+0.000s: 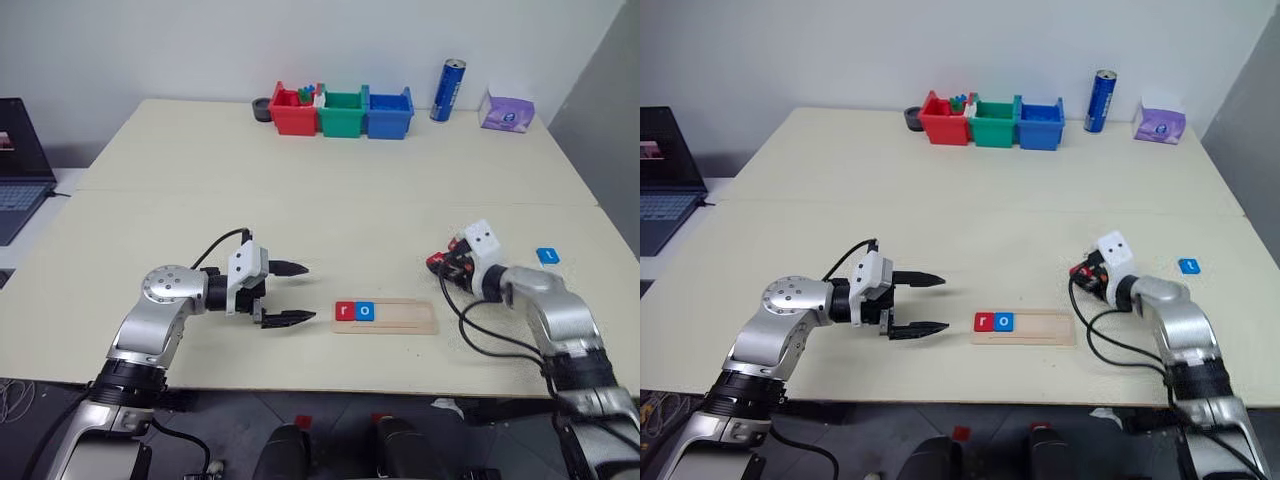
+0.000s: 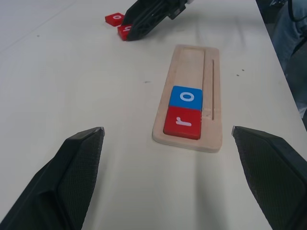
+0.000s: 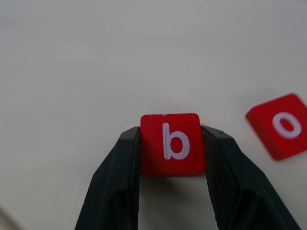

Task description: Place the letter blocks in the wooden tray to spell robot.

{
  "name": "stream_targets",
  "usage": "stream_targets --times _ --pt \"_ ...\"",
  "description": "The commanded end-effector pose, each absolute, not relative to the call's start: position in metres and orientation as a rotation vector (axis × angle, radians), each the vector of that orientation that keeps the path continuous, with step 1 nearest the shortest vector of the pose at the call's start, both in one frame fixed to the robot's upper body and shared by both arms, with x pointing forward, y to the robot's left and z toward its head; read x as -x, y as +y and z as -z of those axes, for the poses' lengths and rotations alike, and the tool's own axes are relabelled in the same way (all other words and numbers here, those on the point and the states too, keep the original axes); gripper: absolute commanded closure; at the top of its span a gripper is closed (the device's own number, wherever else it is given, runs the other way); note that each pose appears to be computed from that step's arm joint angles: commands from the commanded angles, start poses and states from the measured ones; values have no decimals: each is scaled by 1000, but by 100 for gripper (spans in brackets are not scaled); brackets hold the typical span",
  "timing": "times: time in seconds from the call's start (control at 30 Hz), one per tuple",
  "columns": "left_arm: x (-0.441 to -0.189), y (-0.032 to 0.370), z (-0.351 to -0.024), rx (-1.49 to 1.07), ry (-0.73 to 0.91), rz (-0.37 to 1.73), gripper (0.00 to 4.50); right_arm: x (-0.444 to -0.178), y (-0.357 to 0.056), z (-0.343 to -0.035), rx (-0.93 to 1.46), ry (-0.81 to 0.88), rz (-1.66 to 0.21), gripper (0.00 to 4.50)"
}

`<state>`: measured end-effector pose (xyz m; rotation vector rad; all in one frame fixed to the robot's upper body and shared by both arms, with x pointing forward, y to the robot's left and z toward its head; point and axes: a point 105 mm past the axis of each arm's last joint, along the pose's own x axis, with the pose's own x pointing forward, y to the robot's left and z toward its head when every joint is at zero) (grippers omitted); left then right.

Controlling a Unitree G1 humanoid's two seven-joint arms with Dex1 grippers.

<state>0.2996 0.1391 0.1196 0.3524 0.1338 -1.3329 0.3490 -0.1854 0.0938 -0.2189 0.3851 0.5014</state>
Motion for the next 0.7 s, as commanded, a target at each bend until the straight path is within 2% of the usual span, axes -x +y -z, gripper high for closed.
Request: stream_targets --times 0.03,0.23,0.4,0.6,0.7 --pt "-292 127 -129 -367 88 1401 0 -316 -195 -120 162 276 -358 304" --pt "-287 114 -134 -376 79 1462 0 -261 -196 -105 115 329 -167 304" --pt "-288 107 -135 -393 79 1496 0 -248 -192 -86 69 377 -55 304" --pt "-288 103 -136 -399 74 1512 0 -245 -196 -70 -3 404 54 304" --pt "-287 102 -136 -402 73 1514 0 -246 -196 -67 -46 405 76 199"
